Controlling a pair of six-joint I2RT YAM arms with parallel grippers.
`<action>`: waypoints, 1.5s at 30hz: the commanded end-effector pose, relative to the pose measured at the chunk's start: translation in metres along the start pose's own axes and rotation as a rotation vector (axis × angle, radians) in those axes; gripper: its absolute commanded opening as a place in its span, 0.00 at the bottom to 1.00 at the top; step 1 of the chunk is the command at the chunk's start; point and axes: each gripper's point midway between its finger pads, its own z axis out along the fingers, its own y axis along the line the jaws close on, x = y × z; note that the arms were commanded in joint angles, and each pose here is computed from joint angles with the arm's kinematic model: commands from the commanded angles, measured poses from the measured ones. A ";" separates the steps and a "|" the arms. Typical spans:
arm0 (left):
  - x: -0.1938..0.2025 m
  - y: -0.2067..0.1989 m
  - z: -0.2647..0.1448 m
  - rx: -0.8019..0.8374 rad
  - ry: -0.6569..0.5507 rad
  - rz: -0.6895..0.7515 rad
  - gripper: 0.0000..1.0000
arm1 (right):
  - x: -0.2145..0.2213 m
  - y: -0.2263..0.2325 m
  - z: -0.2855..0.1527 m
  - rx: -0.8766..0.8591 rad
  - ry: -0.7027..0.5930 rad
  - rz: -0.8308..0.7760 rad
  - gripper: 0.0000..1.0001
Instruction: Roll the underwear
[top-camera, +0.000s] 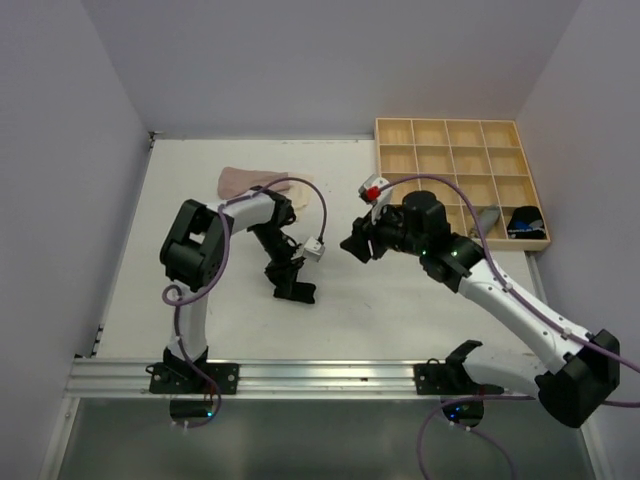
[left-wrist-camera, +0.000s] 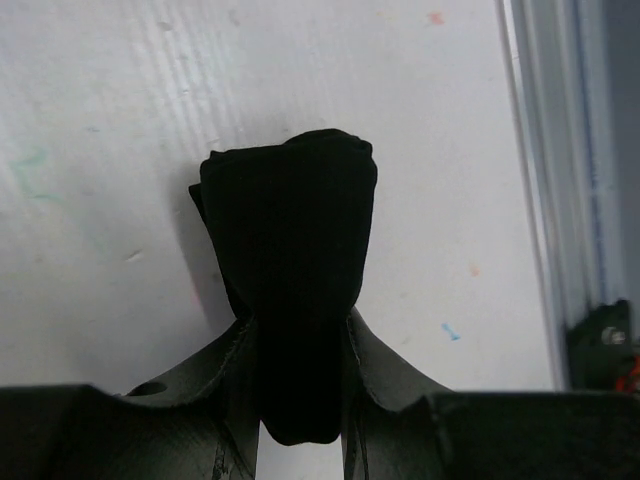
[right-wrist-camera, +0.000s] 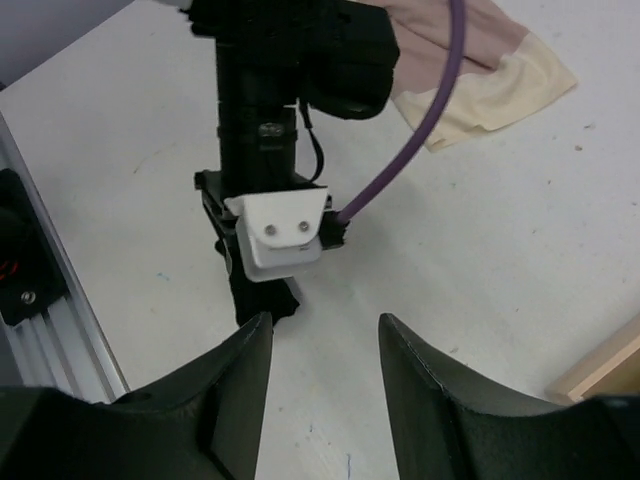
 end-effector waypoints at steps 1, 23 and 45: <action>0.070 -0.033 0.034 0.233 0.204 -0.177 0.20 | 0.030 0.016 -0.014 0.035 0.091 -0.040 0.50; 0.071 -0.028 0.038 0.225 0.189 -0.217 0.20 | 0.132 0.156 0.095 -0.051 0.335 -0.474 0.67; 0.074 -0.029 0.041 0.229 0.189 -0.221 0.30 | 0.196 0.161 0.147 -0.166 0.459 -0.486 0.50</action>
